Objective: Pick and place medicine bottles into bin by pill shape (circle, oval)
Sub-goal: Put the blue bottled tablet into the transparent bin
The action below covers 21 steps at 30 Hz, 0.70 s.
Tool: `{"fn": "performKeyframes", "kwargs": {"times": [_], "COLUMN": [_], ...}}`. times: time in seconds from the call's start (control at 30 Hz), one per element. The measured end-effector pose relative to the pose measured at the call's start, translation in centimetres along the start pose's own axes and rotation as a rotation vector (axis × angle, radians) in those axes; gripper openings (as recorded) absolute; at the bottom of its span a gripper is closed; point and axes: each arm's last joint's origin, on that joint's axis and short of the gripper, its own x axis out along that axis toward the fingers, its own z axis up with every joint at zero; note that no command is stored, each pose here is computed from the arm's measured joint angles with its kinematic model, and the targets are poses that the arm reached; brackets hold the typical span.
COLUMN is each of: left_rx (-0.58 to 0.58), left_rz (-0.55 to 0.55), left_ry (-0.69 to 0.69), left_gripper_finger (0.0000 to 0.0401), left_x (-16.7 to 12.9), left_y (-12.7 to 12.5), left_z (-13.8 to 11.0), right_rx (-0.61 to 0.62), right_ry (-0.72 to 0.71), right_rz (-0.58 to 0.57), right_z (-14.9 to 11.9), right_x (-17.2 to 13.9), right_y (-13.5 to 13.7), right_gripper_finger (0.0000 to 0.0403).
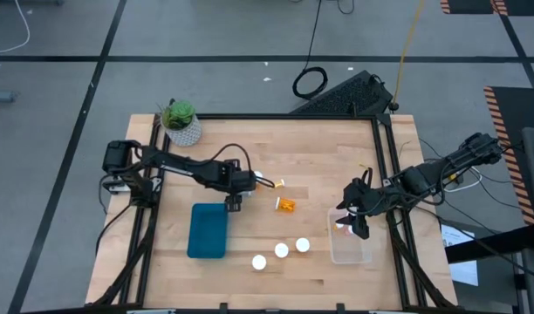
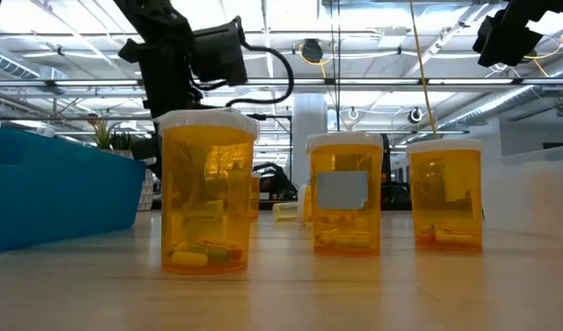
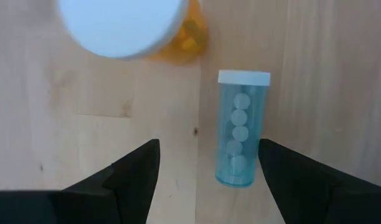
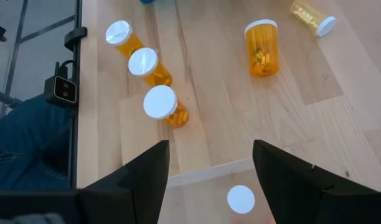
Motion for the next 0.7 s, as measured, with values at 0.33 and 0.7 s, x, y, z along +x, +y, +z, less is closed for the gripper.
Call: {"fn": "performKeyframes", "kwargs": {"times": [0.33, 0.7], "left_rx": [0.011, 0.028], "left_rz": [-0.046, -0.063], "left_ry": [0.016, 0.019], "left_gripper_finger": [0.0258, 0.0121], "left_x": [1.14, 1.15], "left_y": [-0.07, -0.12], "left_z": [0.11, 0.05], "right_rx": [0.000, -0.005], "right_ry": [-0.001, -0.006], "right_rz": [0.001, 0.005], "right_z": [0.00, 0.05], "right_x": [0.02, 0.02], "right_y": [0.00, 0.05], "right_gripper_finger": [0.0226, 0.0226]}}
